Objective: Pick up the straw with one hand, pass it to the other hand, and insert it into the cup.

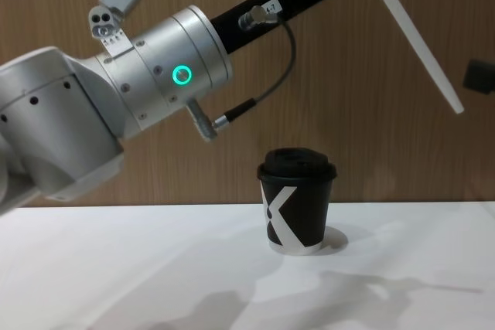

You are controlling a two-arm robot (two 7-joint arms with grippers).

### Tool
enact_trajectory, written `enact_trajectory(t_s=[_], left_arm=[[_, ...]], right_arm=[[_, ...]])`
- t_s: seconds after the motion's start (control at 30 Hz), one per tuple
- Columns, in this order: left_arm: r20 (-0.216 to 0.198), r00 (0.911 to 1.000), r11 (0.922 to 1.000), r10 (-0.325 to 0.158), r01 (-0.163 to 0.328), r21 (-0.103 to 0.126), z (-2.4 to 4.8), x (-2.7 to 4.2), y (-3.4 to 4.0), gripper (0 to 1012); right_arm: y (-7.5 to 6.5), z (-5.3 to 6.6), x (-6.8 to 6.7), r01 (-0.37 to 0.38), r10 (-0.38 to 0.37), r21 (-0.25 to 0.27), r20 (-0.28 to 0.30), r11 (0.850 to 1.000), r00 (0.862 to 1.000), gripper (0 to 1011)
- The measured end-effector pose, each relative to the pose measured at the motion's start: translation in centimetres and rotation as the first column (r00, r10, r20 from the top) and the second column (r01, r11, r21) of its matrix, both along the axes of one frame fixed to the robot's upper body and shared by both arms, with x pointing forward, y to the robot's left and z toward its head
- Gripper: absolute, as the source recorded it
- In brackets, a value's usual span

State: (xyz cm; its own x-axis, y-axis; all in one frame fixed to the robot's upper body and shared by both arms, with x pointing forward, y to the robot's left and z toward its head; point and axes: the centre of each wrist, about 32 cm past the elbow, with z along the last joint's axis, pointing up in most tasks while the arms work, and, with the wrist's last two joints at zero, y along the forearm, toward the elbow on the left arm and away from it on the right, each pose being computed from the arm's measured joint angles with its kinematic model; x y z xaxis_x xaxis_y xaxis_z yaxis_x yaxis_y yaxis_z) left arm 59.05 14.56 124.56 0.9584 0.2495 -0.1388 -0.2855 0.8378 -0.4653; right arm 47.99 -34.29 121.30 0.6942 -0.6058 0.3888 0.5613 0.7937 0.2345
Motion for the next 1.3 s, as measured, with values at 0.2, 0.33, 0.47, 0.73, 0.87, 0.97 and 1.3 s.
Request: enact_trajectory(t_s=[0.2,0.33,0.47,0.73,0.87,0.97,1.3], left_arm=[[0.021,0.9993,0.9969,0.032,-0.033,0.071,1.25,-0.34,0.59,5],[0.036,0.998,0.9907,0.053,-0.057,0.123,2.11,-0.6,0.92,5],[0.055,0.9956,0.9807,0.075,-0.084,0.176,3.03,-0.91,1.17,5],[0.108,0.9854,0.9444,0.131,-0.157,0.289,4.98,-1.7,1.5,5],[0.137,0.9786,0.9242,0.154,-0.191,0.33,5.77,-2.08,1.57,5],[0.15,0.9742,0.9113,0.169,-0.212,0.353,6.11,-2.27,1.58,5],[0.205,0.9518,0.8608,0.228,-0.296,0.414,7.07,-2.9,1.55,5]], right_arm=[[0.0,0.0,0.0,0.0,0.0,0.0,0.0,1.0,1.0,1001],[0.0,0.0,0.0,0.0,0.0,0.0,0.0,1.0,1.0,1001],[0.0,0.0,0.0,0.0,0.0,0.0,0.0,1.0,1.0,1001],[0.0,0.0,0.0,0.0,0.0,0.0,0.0,1.0,1.0,1001],[0.0,0.0,0.0,0.0,0.0,0.0,0.0,1.0,1.0,1001],[0.0,0.0,0.0,0.0,0.0,0.0,0.0,1.0,1.0,1001],[0.0,0.0,0.0,0.0,0.0,0.0,0.0,1.0,1.0,1001]])
